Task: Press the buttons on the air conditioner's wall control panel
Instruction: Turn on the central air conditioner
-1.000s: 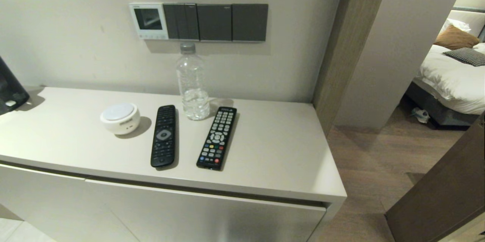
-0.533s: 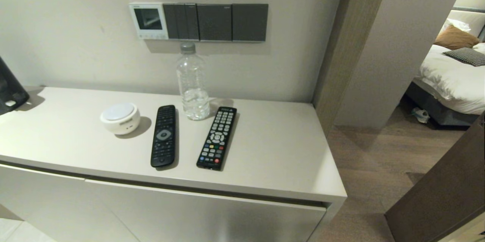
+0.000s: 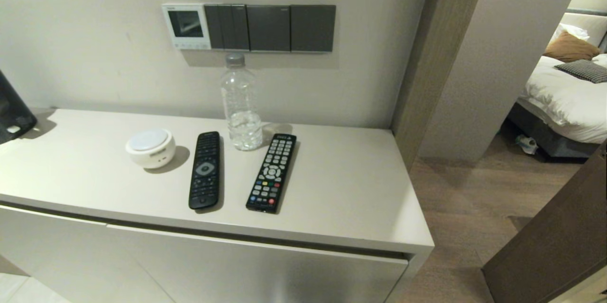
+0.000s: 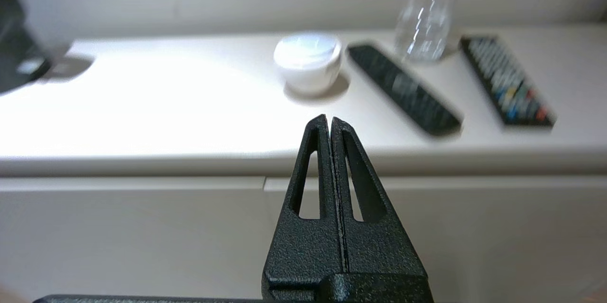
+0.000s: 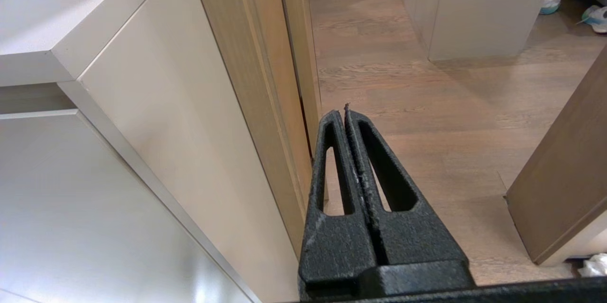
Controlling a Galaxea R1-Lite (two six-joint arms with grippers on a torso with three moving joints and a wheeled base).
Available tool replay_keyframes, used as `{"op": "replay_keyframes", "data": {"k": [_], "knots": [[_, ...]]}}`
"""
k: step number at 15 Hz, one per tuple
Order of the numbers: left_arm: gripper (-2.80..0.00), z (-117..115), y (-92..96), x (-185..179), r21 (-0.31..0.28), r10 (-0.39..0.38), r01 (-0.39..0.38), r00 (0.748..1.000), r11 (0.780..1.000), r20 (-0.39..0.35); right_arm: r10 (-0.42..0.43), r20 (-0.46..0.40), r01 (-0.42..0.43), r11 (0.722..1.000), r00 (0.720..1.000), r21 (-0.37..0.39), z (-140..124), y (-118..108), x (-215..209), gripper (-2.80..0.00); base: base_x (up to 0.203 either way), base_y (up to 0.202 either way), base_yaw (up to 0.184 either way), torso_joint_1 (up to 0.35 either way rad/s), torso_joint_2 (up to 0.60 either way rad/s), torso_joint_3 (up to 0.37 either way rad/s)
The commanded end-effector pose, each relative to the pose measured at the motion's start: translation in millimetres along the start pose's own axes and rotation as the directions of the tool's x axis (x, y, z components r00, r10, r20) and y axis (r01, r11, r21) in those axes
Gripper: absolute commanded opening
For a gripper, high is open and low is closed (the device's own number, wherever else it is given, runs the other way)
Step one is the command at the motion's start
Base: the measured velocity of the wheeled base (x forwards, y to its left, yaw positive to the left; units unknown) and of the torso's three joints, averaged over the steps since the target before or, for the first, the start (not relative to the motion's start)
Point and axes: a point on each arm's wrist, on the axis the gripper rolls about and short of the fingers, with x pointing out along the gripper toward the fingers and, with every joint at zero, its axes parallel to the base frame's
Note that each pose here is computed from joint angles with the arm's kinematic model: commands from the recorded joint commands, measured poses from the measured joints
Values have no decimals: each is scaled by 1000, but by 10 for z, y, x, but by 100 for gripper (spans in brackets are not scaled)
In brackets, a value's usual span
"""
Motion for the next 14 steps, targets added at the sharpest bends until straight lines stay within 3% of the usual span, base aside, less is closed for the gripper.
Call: {"op": "replay_keyframes", "data": {"k": [1,3,7,9,14], "knots": [[-280,243,71,632,-33,-37,33,991,999,-127,1,-3,-1,1000,1000,0,-4,0,2,-280,0,0,0,0,0,0],[-280,417,107,1033,-64,-79,70,987,995,-140,1,-3,-1,1000,1000,0,-4,0,2,-280,0,0,0,0,0,0],[-280,819,62,1808,-121,-185,175,980,977,-77,1,-3,-1,1000,1000,0,-4,0,2,-280,0,0,0,0,0,0],[-280,879,-134,2063,-164,-273,259,959,952,-72,1,-3,-1,1000,1000,0,-4,0,2,-280,0,0,0,0,0,0],[-280,956,-322,2667,-232,-311,289,948,929,-65,1,-3,-1,1000,1000,0,-4,0,2,-280,0,0,0,0,0,0]]}}
